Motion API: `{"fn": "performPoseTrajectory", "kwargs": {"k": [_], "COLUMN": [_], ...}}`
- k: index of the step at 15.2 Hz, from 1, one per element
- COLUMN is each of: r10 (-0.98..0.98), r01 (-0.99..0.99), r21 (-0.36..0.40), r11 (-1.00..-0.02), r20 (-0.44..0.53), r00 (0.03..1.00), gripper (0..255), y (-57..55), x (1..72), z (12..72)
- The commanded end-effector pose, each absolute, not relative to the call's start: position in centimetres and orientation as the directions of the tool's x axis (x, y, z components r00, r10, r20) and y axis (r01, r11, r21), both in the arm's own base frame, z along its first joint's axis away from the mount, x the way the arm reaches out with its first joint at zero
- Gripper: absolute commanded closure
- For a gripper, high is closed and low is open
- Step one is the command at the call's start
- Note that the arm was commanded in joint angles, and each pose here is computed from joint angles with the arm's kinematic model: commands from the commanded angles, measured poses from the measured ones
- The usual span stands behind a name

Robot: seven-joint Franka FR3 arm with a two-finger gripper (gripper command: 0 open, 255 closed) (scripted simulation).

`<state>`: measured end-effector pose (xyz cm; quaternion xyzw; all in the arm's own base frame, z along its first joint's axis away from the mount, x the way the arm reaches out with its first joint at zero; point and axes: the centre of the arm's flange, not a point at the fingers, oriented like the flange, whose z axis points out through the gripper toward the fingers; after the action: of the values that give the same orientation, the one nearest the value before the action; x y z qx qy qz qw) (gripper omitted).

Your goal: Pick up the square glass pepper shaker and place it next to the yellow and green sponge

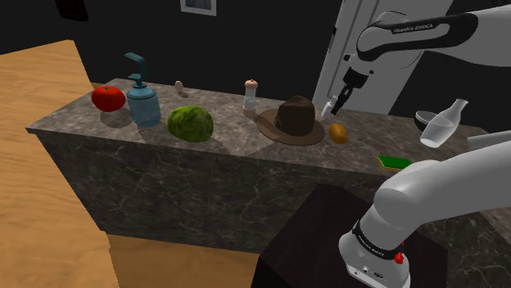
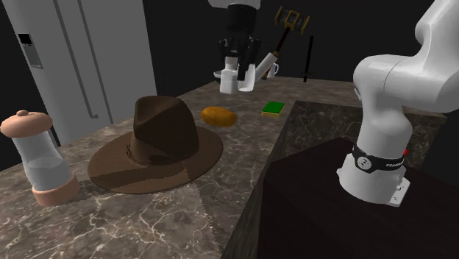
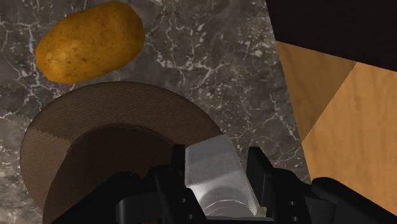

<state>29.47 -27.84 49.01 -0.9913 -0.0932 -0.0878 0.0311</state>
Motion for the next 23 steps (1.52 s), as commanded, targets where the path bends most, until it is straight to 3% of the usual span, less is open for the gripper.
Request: {"fn": "performPoseTrajectory", "kwargs": {"k": [1,11,23], "r10": [0.18,0.18,0.18], "r01": [0.191,0.191,0.191], "r21": [-0.046,-0.046,-0.046], "r11": [-0.98,-0.98,-0.98], "r20": [0.18,0.18,0.18], "r00": [0.967,0.967,0.967], "gripper": [255,255,255], "y": [-29.4,-36.8,-36.8], "x": [27.3,16.0,15.9], "z": [49.3,49.3,43.0]}}
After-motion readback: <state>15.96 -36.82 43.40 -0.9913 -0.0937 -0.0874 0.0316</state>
